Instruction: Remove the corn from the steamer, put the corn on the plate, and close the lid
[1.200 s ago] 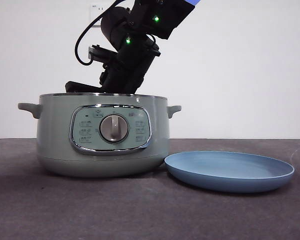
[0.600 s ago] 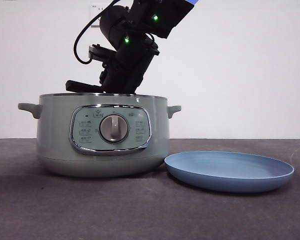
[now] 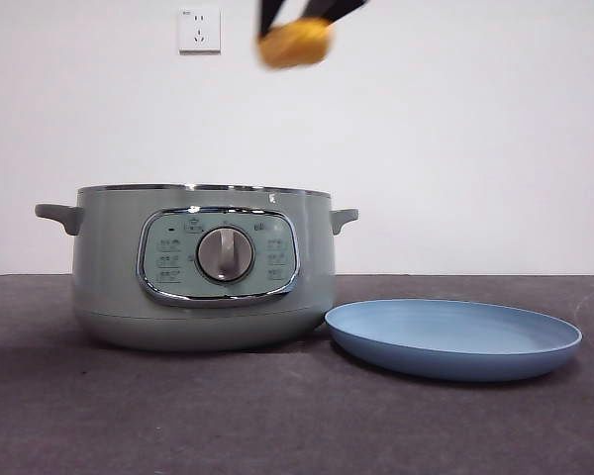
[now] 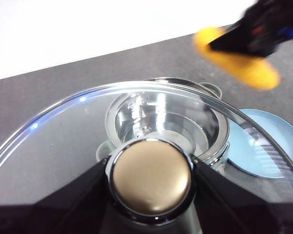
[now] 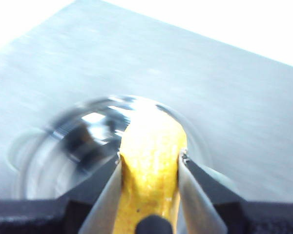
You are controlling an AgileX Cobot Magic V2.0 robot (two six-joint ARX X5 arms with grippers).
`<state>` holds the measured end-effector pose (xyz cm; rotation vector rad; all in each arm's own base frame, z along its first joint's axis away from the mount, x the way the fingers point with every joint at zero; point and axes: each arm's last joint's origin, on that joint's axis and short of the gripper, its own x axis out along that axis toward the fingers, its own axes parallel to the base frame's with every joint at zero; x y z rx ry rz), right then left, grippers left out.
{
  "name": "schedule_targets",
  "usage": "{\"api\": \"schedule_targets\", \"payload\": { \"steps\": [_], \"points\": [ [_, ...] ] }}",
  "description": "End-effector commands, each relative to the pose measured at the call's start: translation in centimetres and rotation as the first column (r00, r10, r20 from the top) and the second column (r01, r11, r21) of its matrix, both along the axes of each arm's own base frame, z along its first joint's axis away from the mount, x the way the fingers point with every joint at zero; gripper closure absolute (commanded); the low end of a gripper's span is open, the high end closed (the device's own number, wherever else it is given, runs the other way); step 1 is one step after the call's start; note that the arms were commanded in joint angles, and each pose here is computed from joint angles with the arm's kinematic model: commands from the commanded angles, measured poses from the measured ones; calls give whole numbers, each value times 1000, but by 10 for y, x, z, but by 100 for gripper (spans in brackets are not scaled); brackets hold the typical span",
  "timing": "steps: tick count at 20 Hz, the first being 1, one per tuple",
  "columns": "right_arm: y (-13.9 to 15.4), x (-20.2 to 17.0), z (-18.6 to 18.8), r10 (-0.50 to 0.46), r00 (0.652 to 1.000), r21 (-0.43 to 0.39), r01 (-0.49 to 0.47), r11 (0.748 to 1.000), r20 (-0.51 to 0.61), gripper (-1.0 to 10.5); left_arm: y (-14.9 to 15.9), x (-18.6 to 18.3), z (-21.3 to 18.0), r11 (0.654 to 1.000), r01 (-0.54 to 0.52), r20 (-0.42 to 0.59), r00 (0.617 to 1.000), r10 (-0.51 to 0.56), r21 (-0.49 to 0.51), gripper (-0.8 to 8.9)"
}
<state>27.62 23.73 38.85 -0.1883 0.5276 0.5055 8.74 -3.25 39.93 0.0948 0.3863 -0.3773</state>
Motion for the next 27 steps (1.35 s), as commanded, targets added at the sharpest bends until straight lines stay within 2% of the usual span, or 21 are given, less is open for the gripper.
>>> {"api": "schedule_targets", "payload": {
  "steps": [1,5,9,12,16,21,27],
  "points": [
    [-29,-9,14,-32,999,-55,31,998,-14,964,-2,6,5,1000,3,40,999,-2,-22,822],
    [-68,-4,8,-130,982,-149,110,983,-135,964,-10,23,5,998,56,29,998,-54,-39,822],
    [-85,7,-9,-135,969,-142,107,984,-205,964,-15,35,3,998,55,20,998,-54,-36,822],
    [-97,20,-49,-155,949,-141,120,983,-273,964,-19,48,1,998,55,10,998,-54,-33,822],
    [-109,23,-126,-167,923,-109,137,985,-347,964,-26,65,-2,996,75,1,997,-76,-40,822],
    [-112,12,-185,-162,923,-58,151,987,-349,964,-32,80,-6,997,75,-14,997,-75,-35,822],
    [-111,14,-201,-149,945,-4,155,988,-290,964,-37,96,-10,996,76,-14,997,-76,-36,822]
  ]
}}
